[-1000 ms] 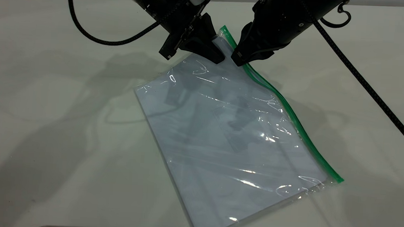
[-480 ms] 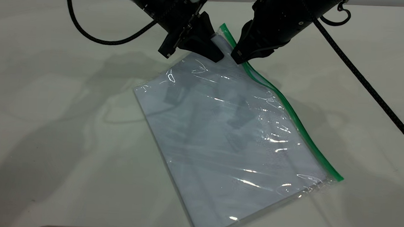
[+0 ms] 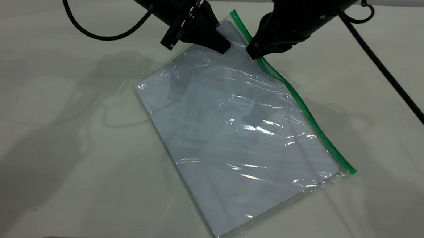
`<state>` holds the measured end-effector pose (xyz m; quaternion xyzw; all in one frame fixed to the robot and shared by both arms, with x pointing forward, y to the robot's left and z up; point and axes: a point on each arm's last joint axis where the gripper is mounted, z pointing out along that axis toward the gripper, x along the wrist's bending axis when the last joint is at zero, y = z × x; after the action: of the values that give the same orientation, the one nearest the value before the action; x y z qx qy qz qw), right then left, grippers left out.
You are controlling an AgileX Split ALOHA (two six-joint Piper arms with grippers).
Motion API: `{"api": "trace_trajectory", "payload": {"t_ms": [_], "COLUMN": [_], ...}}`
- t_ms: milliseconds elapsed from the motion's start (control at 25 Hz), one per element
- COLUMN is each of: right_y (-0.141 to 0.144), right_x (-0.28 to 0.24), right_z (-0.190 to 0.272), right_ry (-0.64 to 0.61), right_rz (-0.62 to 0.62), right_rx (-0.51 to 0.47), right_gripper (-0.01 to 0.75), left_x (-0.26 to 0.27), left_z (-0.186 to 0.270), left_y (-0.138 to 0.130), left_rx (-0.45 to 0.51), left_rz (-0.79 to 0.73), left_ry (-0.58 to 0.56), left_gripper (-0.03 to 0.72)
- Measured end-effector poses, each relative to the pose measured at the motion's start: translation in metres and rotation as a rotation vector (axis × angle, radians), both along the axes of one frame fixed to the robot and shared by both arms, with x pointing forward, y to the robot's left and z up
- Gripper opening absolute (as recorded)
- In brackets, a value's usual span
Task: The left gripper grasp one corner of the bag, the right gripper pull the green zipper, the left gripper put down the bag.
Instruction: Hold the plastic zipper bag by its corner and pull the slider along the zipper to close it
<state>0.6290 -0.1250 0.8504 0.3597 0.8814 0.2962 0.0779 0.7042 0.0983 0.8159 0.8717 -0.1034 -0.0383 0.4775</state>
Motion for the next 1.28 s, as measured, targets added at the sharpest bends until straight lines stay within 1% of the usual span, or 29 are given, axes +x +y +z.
{"api": "trace_trajectory", "payload": {"t_ms": [320,600,800,1000,1160,1280], "right_y": [-0.013,-0.033,-0.052,-0.074,-0.081,-0.085], "right_x": [0.001,-0.004,-0.007,-0.008,-0.008,-0.008], "right_z": [-0.004,-0.014,-0.022,-0.029,-0.03,-0.029], "right_ry": [0.028,0.063,0.102,0.134,0.15,0.158], "right_rz": [-0.026,-0.059,-0.1,-0.15,-0.169,-0.175], "right_rx": [0.005,-0.023,-0.033,-0.038,-0.026,-0.018], "right_gripper": [0.033,0.033,0.034,0.037,0.037,0.038], "left_x": [0.002,0.006,0.01,0.014,0.015,0.015], "left_z": [0.004,0.008,0.008,0.006,0.005,0.004], "left_y": [0.0,0.003,0.014,0.029,0.032,0.034], "left_rx": [-0.015,-0.017,-0.016,0.013,0.027,0.056], "left_rz": [0.011,0.019,0.061,0.087,0.1,0.102], "left_ry": [0.004,0.004,0.031,0.043,0.06,0.075], "left_gripper": [0.053,0.053,0.053,0.053,0.053,0.053]}}
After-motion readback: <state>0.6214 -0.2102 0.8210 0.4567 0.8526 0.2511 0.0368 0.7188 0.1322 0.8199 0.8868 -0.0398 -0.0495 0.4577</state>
